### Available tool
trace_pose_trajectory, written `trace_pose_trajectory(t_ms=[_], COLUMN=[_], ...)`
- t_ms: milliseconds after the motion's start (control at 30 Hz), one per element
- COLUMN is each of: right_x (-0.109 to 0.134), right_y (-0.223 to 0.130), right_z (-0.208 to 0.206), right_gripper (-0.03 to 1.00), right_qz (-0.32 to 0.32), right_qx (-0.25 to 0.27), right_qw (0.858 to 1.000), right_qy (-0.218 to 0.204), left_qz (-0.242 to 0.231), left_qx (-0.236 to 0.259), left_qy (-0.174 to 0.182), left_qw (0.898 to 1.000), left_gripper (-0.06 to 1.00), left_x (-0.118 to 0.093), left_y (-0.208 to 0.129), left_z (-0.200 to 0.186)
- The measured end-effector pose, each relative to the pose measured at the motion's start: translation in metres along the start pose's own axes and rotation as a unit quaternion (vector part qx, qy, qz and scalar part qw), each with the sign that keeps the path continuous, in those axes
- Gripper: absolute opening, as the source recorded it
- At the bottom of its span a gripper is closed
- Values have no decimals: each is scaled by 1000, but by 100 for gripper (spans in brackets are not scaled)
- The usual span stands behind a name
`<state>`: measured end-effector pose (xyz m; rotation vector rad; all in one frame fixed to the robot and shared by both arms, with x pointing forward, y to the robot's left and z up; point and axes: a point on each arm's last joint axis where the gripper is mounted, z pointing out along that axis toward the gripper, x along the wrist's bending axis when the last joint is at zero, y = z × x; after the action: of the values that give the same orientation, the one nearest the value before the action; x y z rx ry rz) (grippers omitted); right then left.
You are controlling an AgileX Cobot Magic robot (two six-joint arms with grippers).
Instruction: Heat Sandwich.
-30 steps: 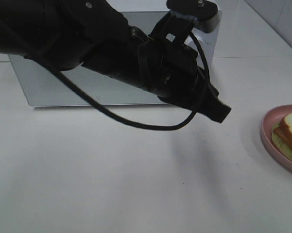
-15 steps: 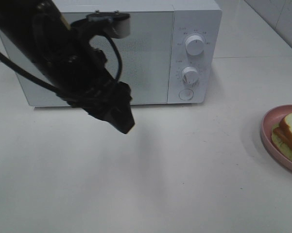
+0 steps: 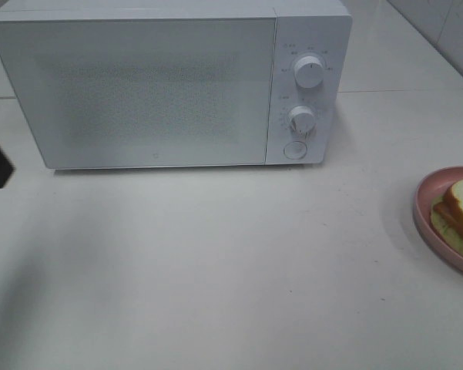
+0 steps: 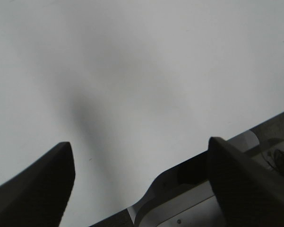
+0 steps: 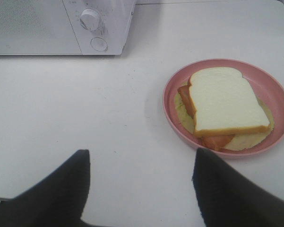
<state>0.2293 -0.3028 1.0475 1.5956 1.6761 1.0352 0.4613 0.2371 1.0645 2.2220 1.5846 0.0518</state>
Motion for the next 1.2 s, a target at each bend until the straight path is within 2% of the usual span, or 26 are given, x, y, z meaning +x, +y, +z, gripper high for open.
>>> trace_pose_trajectory(t_ms=[67,100,200,233,300,333,400,533,833,1100,1200], right_x=[0,0,0,0,0,0,0,0,0,0,0], right_y=[0,0,0,0,0,0,0,0,0,0,0], right_z=[0,0,0,0,0,0,0,0,0,0,0], right_gripper=[62,62,62,62,62,62,62,62,62,62,62], right_qz=[0,0,0,0,0,0,0,0,0,0,0], right_qx=[0,0,0,0,0,0,0,0,0,0,0], right_qw=[1000,1000,1000,1000,1000,1000,1000,1000,1000,1000,1000], right_qy=[0,0,0,0,0,0,0,0,0,0,0], left_qz=[-28,-61,-87,-101,-106,-106,-112,-120,-114,-120,-116], left_qx=[-21,-41,-61,-79,-103,-103,-144,-179,-218,-245,-274], left_qy=[21,40,59,76,94,94,118,135,157,161,167], left_qw=[999,997,993,989,984,984,976,967,956,948,940], left_gripper=[71,71,71,71,71,71,71,71,71,71,71], left_x=[12,21,26,24,19,19,9,-2,-11,-15,-18], left_y=[-19,-42,-62,-82,-102,-102,-125,-149,-183,-190,-194], left_z=[-14,-27,-38,-47,-55,-55,-65,-67,-55,-58,-59])
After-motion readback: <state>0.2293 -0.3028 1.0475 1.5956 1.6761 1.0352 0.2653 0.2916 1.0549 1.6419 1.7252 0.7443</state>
